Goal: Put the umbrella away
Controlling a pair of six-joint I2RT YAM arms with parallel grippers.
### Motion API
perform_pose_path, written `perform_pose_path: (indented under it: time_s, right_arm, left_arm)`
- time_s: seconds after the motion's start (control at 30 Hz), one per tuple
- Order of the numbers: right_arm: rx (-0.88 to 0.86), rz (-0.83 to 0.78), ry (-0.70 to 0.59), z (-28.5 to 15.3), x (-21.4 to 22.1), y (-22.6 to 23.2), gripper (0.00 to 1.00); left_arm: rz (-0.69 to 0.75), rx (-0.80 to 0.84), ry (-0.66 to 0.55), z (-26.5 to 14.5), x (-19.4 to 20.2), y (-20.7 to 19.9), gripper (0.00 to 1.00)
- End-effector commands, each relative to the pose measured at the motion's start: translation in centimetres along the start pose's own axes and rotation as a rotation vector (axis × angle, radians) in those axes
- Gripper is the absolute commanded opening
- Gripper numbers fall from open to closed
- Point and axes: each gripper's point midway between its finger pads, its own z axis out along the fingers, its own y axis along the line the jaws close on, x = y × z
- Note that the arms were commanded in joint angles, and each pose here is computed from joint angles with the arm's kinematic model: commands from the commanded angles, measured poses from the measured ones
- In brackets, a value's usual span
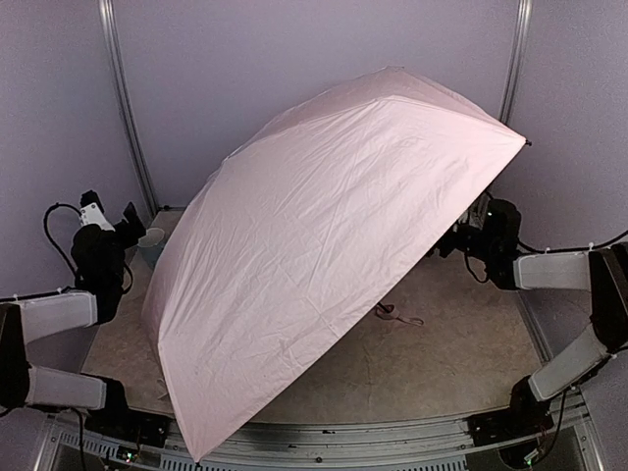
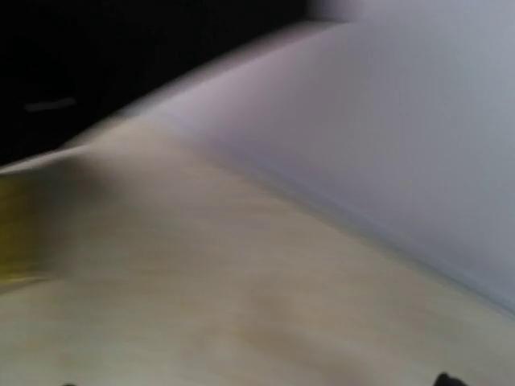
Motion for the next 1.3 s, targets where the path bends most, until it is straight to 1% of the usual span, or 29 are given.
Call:
perform_pose_path:
  time_s: [0.0,0.1,0.2,0.27,0.33,0.37,0.53,0.57,0.67,0.73,0.77,0.8,1.03,1.17,1.27]
  right_arm:
    - [-0.491,0.051,0.149,4.4,1.4,11.7,0.95]
    - [-0.651,0.029,0.192,7.2,1.1,16.5,0.96]
    - [-0.794,-0.007,0.193,8.4,0.5,21.0,0.97]
    - [-0.862,-0.017,0.211,8.8,0.4,23.1,0.97]
    - [-0.904,-0.019,0.21,9.0,0.3,24.4,0.93]
    - [-0.918,-0.01,0.209,9.1,0.4,24.8,0.9]
    - [-0.953,0.018,0.217,9.6,0.5,26.7,0.66]
    - [-0.95,0.02,0.218,9.8,0.5,26.9,0.58]
    - [-0.914,0.045,0.203,10.3,-0.6,26.6,0.25]
    - [-0.868,0.053,0.187,10.7,-2.0,26.0,0.05]
    - [-0.842,0.059,0.173,10.8,-2.9,25.6,0.01]
    - [-0.817,0.065,0.159,10.8,-3.8,25.2,0.0]
    - [-0.67,0.178,0.008,9.7,-12.0,21.4,0.0]
    - [-0.499,0.265,-0.094,8.0,-16.6,16.6,0.0]
    - [-0.371,0.34,-0.166,6.6,-18.5,13.4,0.0]
  left_arm:
    - [-0.023,-0.087,-0.042,-0.7,-5.1,0.0,0.97]
    - [-0.031,-0.093,-0.051,-1.7,-7.5,-0.6,0.97]
    - [-0.06,-0.062,-0.076,-3.0,-9.9,-1.5,0.95]
    - [-0.064,-0.02,-0.094,-3.9,-11.3,-2.6,0.94]
    - [-0.063,0.015,-0.115,-4.9,-12.7,-3.3,0.93]
    - [-0.067,0.041,-0.121,-5.5,-13.1,-4.1,0.93]
    - [-0.067,0.118,-0.136,-7.0,-15.3,-6.1,0.92]
    - [-0.066,0.127,-0.133,-7.2,-15.6,-6.3,0.92]
    - [-0.067,0.155,-0.122,-7.9,-16.1,-7.0,0.91]
    - [-0.079,0.177,-0.135,-8.6,-16.9,-7.2,0.91]
    - [-0.081,0.189,-0.141,-8.9,-17.3,-7.4,0.9]
    - [-0.082,0.2,-0.152,-9.2,-17.8,-7.5,0.89]
    - [-0.086,0.236,-0.17,-10.4,-19.2,-7.9,0.89]
    - [-0.077,0.222,-0.19,-10.7,-20.0,-7.4,0.89]
    - [-0.096,0.198,-0.198,-10.9,-20.2,-6.7,0.88]
